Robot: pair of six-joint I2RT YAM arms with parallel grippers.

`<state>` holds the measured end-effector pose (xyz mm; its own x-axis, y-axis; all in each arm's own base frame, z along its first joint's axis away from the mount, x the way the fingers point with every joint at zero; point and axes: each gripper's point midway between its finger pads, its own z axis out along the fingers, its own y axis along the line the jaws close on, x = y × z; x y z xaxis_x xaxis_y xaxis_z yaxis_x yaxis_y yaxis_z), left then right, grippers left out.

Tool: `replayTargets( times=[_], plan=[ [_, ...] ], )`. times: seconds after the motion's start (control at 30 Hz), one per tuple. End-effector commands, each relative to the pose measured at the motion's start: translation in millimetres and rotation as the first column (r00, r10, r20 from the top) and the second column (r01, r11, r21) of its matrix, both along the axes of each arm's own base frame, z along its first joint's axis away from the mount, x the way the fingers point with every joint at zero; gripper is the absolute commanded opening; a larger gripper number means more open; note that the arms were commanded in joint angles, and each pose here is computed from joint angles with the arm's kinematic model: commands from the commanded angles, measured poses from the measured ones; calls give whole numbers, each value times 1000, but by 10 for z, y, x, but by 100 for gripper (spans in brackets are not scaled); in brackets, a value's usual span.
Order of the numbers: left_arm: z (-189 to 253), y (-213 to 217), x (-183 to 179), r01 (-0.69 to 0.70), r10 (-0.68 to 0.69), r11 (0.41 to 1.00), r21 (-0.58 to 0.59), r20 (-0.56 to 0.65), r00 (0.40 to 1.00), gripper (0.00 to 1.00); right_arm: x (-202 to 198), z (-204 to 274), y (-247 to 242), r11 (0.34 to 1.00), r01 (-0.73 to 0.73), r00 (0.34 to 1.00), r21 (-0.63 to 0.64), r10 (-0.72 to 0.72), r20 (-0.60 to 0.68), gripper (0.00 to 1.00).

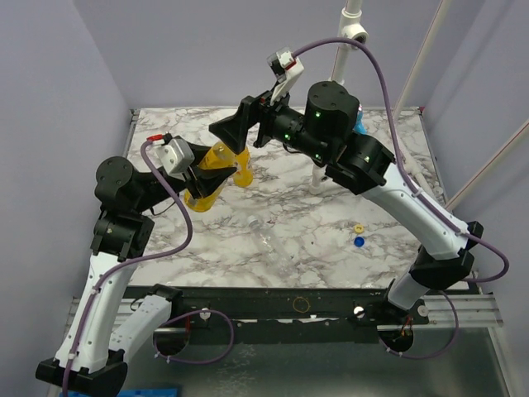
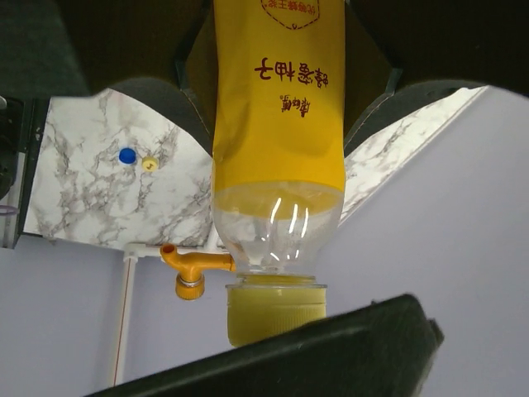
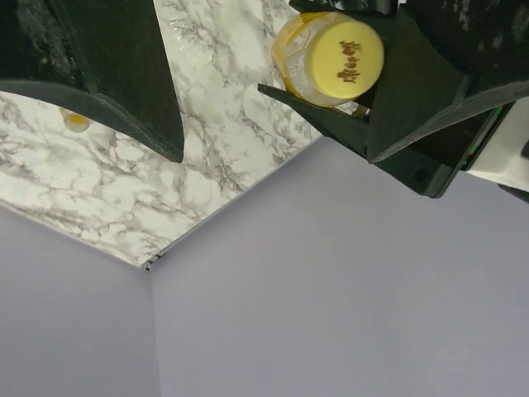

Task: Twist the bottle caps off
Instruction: Unscrew the bottle cap from the plastic bottle.

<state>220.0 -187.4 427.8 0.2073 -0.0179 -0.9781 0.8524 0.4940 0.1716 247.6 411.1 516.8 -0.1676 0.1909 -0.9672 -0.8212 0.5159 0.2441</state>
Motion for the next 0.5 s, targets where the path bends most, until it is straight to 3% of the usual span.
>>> replayTargets(
  times=[0.0,0.13,0.47],
  plan=[
    [42,84,-14,-59,59,998,-10,46,997,0,-16,-59,110,997,-61,994,37,63,-85,87],
    [36,125,-15,-87,88,996,-23,39,995,0,-53,-31,164,992,-98,990,75,104,-93,70],
    [6,222,227,-203,200,977,-59,-48,979,0,-104,-91,232,986,-137,983,98,147,-106,64]
  ],
)
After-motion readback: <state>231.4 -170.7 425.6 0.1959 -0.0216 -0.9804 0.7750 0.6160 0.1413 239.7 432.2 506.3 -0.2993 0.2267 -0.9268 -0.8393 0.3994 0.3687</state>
